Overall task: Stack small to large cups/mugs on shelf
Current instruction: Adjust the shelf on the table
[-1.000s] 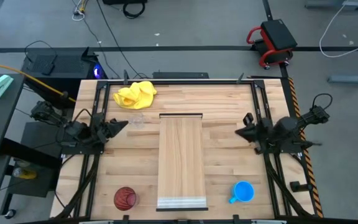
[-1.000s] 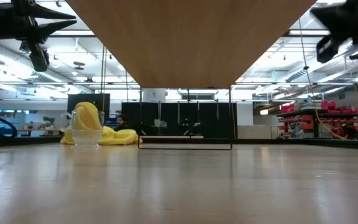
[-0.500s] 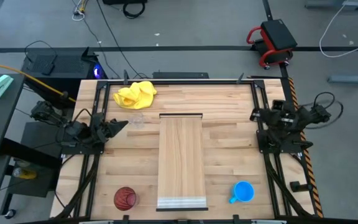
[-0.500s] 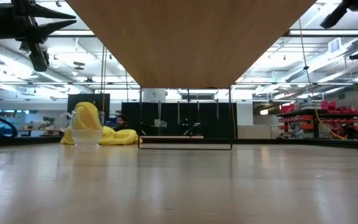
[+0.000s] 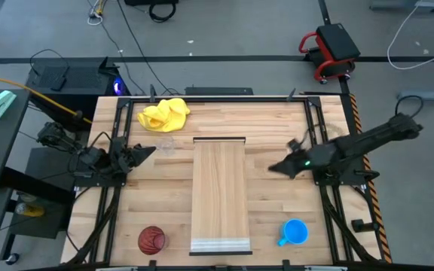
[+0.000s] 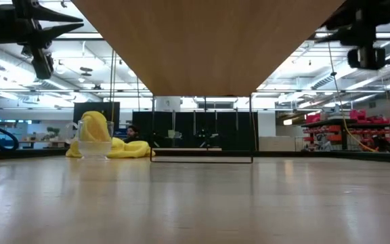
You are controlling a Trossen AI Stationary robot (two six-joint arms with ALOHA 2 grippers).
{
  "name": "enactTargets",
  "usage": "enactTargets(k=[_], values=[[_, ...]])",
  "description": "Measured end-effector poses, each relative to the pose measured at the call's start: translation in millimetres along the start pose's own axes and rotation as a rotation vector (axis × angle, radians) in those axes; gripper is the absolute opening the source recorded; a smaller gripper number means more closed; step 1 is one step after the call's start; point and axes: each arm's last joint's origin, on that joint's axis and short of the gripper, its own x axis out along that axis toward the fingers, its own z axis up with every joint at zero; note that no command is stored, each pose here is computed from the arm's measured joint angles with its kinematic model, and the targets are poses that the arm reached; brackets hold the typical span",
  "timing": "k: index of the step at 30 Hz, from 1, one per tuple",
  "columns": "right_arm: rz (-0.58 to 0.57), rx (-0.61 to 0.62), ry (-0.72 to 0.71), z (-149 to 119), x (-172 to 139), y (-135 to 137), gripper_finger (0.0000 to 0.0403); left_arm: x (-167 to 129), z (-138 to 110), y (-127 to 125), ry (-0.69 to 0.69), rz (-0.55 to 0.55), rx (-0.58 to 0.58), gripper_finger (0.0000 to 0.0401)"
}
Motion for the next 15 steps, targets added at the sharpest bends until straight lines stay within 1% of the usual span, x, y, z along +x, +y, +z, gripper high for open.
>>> enactTargets(k=[2,5,7,11,14,15], values=[[0.037,0.007,0.026,-2.2,14.3,-3.0,0.0099,0.0,-0.2,0.2,0.002,0.002,0.002,0.003],[0.118,0.042,-0.025,1.3,26.5,-8.9,0.0094,0.0,-0.5,0.4,0.004,0.003,0.004,0.0035],[0.168,0.099,-0.066,5.5,31.0,-14.8,0.0091,0.0,-0.7,0.5,0.006,0.004,0.005,0.0036],[0.158,0.199,-0.058,5.4,39.3,-38.7,0.0092,0.0,-0.9,0.3,0.011,-0.002,0.004,0.0032],[0.205,0.251,-0.067,4.5,42.1,-44.3,0.0094,-0.1,-1.3,0.0,0.023,-0.015,0.004,0.0028],[0.204,0.261,-0.061,3.1,43.4,-46.7,0.0094,-0.1,-1.3,-0.1,0.025,-0.017,0.004,0.0028]])
